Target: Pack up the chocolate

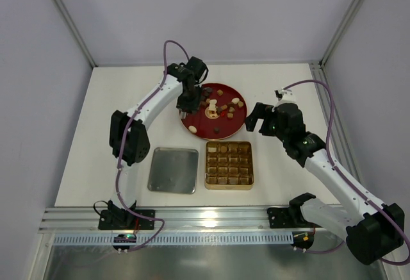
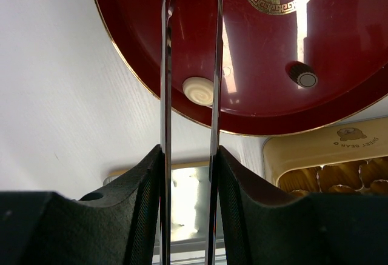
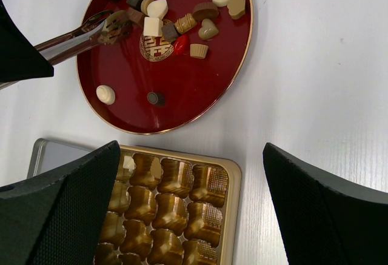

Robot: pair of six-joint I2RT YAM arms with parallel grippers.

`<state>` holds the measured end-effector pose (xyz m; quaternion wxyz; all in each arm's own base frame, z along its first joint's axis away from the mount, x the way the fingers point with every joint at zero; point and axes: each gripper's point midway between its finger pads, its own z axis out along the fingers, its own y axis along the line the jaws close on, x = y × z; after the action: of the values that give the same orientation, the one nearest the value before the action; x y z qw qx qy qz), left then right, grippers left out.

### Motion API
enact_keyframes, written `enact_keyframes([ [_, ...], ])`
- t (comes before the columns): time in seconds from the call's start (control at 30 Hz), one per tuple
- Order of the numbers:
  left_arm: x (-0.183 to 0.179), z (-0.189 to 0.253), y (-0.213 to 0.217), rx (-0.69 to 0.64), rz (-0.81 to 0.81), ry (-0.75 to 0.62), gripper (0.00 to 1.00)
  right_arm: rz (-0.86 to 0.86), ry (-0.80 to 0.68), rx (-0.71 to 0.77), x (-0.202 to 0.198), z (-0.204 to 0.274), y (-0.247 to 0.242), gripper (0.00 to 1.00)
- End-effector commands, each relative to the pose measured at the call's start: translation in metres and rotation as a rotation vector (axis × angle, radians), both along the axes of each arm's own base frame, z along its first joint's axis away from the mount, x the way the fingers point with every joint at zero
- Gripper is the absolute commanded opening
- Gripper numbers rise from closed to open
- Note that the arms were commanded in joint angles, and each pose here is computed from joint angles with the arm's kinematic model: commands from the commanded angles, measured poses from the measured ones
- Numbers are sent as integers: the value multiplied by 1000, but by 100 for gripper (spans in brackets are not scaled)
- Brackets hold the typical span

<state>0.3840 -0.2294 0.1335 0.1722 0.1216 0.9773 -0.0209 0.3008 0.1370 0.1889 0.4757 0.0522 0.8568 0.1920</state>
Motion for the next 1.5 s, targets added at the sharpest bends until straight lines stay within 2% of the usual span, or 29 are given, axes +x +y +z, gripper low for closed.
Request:
enact_keyframes([
  [0.0, 10, 8, -3, -22, 1, -32, 39, -6, -36, -1, 6, 11, -1, 100],
  [0.47, 7, 8, -2, -19, -3, -23, 34, -9, -44, -5, 5, 13, -2, 100],
  [0.83, -1, 25, 0, -44, -5, -37, 29, -8, -43, -4, 7, 14, -2, 100],
  [1.47, -31, 40, 1, -81, -23, -40, 29, -5, -39, 3, 8, 14, 0, 100],
])
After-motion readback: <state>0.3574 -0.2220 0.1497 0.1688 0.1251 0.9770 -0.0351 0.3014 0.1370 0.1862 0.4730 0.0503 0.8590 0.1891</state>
